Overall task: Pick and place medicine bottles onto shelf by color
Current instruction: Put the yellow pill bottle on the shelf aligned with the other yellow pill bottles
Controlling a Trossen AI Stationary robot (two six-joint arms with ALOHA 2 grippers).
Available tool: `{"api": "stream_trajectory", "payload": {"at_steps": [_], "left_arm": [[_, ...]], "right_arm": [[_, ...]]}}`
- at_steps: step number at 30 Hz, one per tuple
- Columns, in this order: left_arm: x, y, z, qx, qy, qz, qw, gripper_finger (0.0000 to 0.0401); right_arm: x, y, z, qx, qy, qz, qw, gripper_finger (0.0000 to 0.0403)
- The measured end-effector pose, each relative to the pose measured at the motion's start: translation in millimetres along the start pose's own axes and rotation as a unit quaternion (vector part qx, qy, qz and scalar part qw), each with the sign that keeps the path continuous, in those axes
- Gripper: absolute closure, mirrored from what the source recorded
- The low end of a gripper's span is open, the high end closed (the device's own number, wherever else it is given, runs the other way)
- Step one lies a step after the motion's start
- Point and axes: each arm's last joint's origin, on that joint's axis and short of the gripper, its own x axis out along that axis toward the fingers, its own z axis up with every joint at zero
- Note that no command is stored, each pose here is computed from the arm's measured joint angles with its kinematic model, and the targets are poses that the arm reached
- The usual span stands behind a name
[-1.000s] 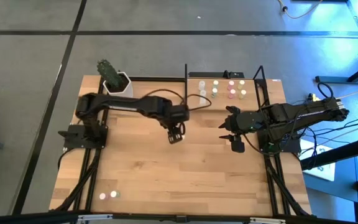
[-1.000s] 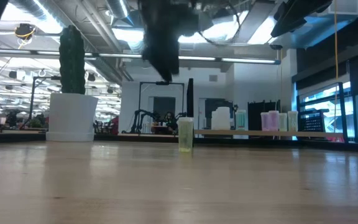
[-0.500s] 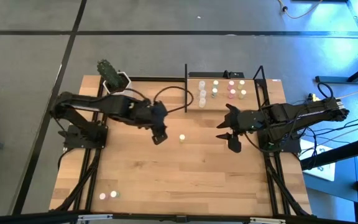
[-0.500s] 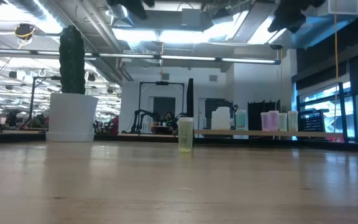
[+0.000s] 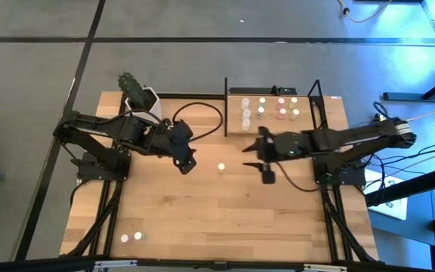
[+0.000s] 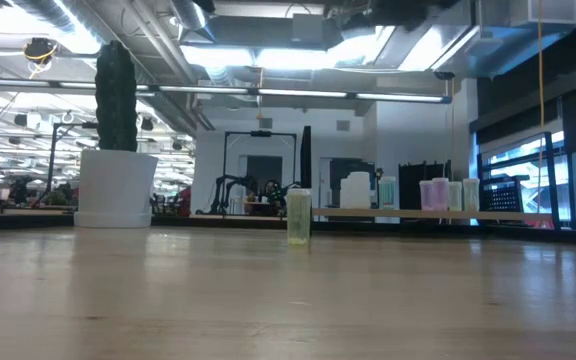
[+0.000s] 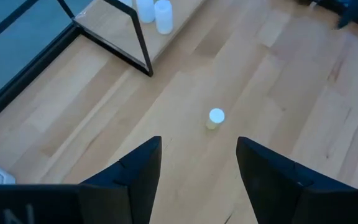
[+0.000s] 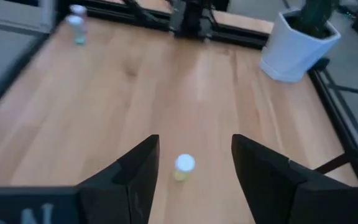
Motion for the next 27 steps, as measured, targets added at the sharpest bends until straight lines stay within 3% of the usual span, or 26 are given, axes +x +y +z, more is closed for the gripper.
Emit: {"api": "stream_trajectory", "payload": {"at_steps": [6, 15, 19, 27], "left_arm": [[0, 0, 0, 0.000, 0.000, 0.000, 1.000, 0.0199], [0, 0, 0, 0.002, 0.002, 0.002, 1.000, 0.0199], [0, 2, -2, 0.007, 0.011, 0.010, 1.000, 0.0199], [0, 3, -3, 0.011, 0.017, 0.016, 1.000, 0.0199]], "right_arm": [[48, -18, -14, 0.019, 0.042, 0.006, 0.999, 0.0199], [112, -23, -39, 0.015, 0.056, 0.106, 0.993, 0.0199], [133, -20, -52, -0.020, 0.063, 0.126, 0.990, 0.0199], [157, -21, -70, -0.027, 0.082, 0.124, 0.988, 0.0199]]}}
